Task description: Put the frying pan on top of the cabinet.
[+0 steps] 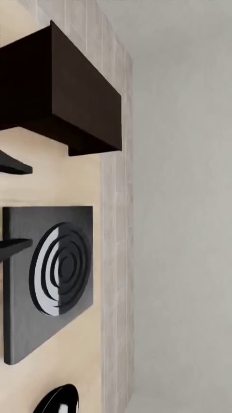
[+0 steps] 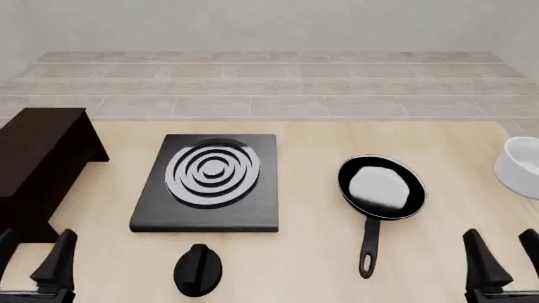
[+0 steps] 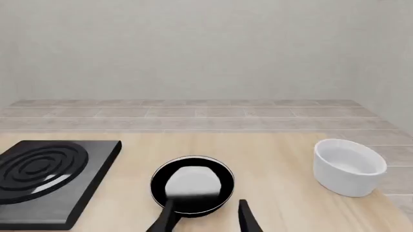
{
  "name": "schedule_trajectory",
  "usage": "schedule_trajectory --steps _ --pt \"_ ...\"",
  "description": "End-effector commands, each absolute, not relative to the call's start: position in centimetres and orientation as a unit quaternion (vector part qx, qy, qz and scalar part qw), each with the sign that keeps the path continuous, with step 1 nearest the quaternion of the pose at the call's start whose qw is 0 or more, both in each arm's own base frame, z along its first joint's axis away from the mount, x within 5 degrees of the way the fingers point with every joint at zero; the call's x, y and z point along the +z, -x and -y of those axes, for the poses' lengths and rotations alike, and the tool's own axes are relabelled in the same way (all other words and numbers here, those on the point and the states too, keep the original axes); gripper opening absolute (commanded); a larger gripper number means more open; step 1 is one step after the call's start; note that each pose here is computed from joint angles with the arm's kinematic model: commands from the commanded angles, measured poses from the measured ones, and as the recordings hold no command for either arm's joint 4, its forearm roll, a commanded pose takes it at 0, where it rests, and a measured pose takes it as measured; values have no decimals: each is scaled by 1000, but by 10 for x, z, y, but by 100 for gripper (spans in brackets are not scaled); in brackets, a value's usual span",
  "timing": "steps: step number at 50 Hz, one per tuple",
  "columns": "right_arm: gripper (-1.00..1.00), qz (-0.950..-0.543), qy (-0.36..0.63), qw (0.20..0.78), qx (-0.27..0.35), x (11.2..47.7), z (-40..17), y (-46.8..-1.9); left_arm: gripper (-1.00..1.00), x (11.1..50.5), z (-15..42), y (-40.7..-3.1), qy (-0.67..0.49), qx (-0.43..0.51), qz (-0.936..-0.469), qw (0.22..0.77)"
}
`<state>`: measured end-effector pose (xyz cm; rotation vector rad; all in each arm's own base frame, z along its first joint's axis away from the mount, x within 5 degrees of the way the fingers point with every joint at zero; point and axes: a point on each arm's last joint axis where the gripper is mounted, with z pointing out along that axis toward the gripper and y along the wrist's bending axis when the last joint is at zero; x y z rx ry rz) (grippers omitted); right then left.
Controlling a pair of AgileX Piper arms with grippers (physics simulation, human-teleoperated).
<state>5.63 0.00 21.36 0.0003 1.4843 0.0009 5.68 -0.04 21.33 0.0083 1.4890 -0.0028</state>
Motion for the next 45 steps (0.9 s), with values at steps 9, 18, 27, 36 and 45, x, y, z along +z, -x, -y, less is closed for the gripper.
schedule_trajectory --steps 9,18,27,36,45 --pt "100 -676 1 737 -1 215 0 -57 100 214 0 -59 -4 5 -678 735" --pt "100 -678 1 735 -1 215 0 -58 100 214 0 -60 -3 -1 -677 736" --pt "100 -678 1 735 -1 215 0 -58 100 220 3 -65 -14 -17 -672 740" --pt "100 -678 0 735 -1 217 0 -57 100 263 13 -81 -35 -83 -661 745" --pt "100 -677 0 736 -2 216 0 -57 100 288 34 -115 -51 -157 -662 731"
